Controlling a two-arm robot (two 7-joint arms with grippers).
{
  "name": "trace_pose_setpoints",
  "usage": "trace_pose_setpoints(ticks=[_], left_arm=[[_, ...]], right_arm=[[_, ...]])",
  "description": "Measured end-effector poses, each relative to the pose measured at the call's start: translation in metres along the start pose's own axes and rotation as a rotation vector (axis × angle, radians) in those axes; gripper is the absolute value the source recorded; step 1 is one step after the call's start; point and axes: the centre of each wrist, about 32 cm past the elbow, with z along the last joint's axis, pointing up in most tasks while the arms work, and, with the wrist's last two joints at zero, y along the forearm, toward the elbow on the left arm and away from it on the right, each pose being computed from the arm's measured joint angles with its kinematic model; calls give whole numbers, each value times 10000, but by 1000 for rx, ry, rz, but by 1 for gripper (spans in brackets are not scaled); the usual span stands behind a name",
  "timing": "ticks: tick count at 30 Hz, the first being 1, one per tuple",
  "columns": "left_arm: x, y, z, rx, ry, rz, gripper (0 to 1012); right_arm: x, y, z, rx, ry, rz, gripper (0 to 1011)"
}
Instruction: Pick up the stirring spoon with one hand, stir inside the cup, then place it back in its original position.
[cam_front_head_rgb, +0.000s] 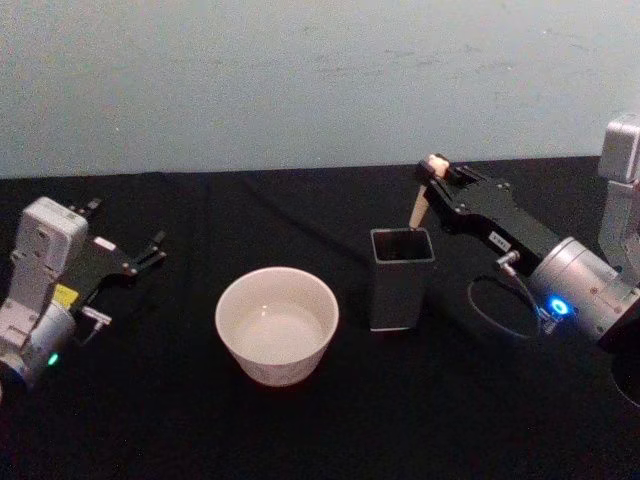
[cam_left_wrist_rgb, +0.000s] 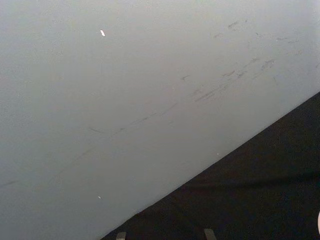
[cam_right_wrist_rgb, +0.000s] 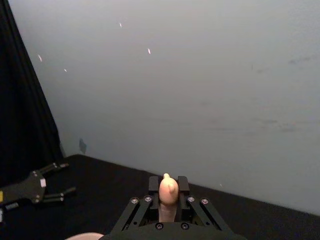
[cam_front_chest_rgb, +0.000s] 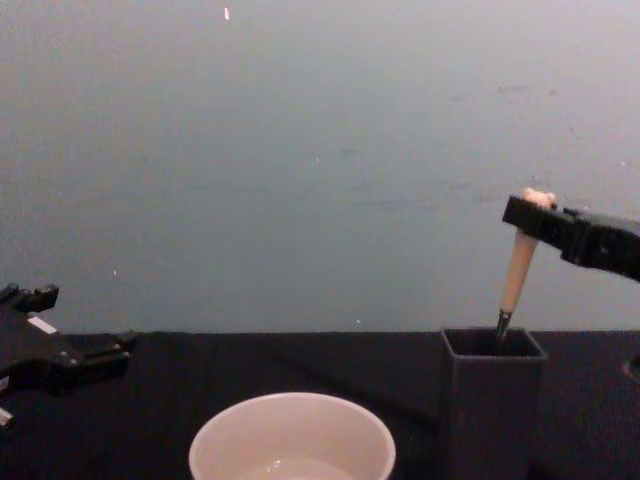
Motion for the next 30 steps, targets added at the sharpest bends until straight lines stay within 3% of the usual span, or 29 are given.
trace_pose_setpoints(ticks=[14,30], left_arm=[[0,0,0,0,0,0,1002],[0,0,0,0,0,0,1001]], right_arm=[[65,10,-165,-82,14,-15,224],[71,-2,-256,-137,10,-14,224]])
